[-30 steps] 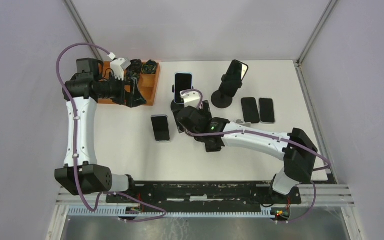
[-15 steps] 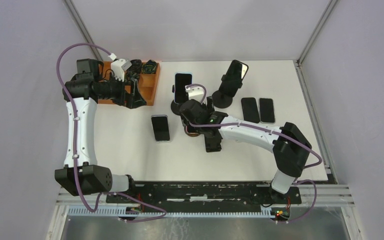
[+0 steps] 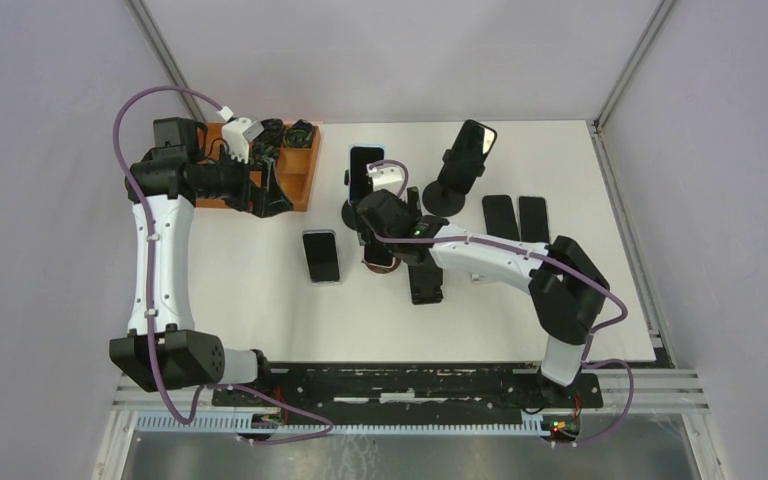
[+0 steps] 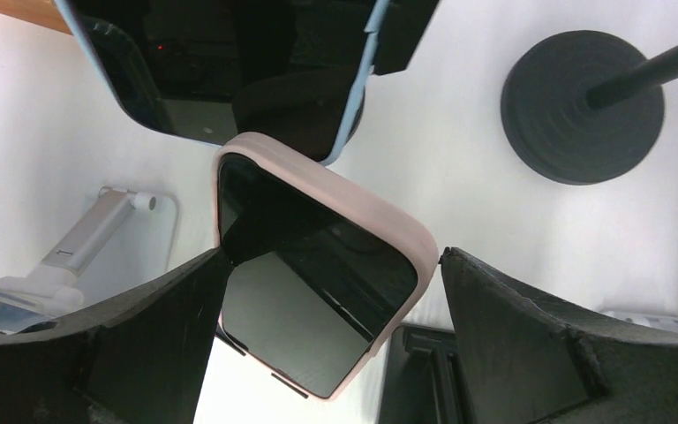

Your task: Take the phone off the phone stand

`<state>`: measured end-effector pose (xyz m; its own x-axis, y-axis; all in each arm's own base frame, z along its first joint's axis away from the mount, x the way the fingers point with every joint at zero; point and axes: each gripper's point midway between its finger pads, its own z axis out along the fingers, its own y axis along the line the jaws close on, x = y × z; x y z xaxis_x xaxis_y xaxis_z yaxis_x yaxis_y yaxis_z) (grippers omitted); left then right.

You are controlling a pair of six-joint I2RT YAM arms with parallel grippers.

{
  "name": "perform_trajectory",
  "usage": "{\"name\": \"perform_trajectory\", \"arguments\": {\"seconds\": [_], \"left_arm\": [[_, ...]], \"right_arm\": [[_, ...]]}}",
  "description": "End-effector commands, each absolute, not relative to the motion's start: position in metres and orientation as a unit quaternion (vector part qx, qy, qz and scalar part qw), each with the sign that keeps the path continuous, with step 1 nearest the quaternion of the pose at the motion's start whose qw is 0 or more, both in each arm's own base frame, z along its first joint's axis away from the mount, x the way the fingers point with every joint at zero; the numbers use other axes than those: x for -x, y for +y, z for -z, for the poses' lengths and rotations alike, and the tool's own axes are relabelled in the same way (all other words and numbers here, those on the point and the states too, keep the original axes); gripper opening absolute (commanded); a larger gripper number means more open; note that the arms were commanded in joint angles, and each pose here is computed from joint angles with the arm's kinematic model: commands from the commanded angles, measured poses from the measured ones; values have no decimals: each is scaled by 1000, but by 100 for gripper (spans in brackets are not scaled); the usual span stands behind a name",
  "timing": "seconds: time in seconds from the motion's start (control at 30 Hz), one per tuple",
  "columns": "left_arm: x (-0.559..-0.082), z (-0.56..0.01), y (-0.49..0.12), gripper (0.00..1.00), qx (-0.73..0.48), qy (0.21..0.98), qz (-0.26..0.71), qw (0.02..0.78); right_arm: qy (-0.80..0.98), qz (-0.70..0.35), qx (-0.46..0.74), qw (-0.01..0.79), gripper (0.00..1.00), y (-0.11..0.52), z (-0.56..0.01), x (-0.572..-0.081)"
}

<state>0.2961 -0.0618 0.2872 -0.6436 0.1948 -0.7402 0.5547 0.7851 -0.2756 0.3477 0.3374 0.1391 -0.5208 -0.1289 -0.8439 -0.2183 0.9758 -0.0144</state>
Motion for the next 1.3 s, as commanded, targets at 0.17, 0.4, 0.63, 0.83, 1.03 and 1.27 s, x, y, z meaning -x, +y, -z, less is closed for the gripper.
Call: {"name": "perform_trajectory", "arguments": {"seconds": [0.17,0.4,0.63,0.83,1.03,1.27], "left_arm": [[-292,-295,-65,100,-242,858,248,379],[-291,-294,-65,100,-245,857,248,379],[-290,-291,-65,100,-247,857,249,377],[-289,-291,-65,100,-250,857,246,378],[-289,-291,-63,100,-253,857,240,379],[-289,-288,-64,100,-254,858,244,375]], "right_arm": [[860,-57,105,496,98,357,-153,-341],[852,-49,44,520,98,348,-169,-331],[858,-10,14,513,98,348,-168,-342],[866,1,4,500,98,347,-150,-350],[867,42,-7,496,98,327,-135,-350],[860,43,-5,509,87,321,-143,-354]]}}
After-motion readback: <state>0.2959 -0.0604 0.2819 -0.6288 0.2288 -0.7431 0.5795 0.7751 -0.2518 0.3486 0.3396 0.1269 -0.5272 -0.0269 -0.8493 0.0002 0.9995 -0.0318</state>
